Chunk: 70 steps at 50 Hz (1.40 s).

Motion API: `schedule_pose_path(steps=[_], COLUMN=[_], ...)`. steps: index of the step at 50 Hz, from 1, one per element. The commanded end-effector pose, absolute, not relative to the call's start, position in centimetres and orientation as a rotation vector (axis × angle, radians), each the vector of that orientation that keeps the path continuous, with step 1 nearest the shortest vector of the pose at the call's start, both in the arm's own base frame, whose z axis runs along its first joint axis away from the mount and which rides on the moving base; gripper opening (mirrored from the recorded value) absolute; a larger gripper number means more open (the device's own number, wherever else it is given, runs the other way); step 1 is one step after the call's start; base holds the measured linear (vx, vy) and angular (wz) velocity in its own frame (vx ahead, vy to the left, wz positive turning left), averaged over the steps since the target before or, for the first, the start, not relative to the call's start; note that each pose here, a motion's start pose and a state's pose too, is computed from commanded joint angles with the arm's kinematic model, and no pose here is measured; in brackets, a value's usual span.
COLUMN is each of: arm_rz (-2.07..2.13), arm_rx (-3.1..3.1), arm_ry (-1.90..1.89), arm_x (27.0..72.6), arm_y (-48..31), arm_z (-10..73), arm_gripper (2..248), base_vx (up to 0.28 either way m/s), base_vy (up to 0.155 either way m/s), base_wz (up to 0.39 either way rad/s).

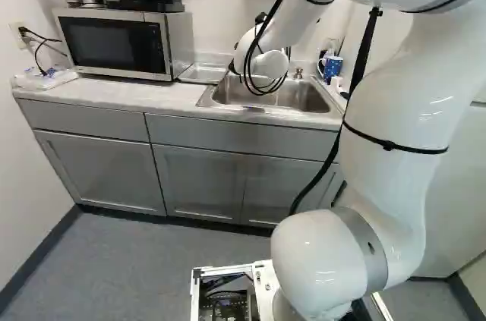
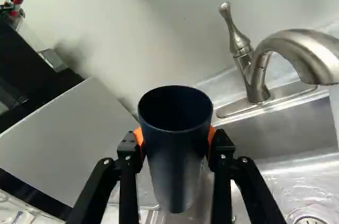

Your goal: Rinse the cup and place it in the tray

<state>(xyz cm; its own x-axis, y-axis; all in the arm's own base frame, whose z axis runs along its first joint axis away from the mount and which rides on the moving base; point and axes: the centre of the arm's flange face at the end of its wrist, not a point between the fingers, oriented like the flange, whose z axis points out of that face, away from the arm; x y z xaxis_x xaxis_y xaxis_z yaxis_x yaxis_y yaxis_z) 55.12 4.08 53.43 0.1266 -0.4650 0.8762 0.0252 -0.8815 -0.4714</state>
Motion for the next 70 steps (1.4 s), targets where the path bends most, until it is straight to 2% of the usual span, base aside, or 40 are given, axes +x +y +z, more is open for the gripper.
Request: schedule_pose_path(steps=[49, 70], arm_rz=[-2.081, -2.088], arm_rx=[-2.298, -2.285], arm_ry=[-0.122, -0.132], arm_x=[55.12, 56.12], arm_y=[4.08, 4.58], arm_z=[53.43, 53.71], arm_gripper=[125, 125], base_vx=[0.0, 0.0], base_vy=[0.0, 0.0], base_wz=[0.0, 0.0])
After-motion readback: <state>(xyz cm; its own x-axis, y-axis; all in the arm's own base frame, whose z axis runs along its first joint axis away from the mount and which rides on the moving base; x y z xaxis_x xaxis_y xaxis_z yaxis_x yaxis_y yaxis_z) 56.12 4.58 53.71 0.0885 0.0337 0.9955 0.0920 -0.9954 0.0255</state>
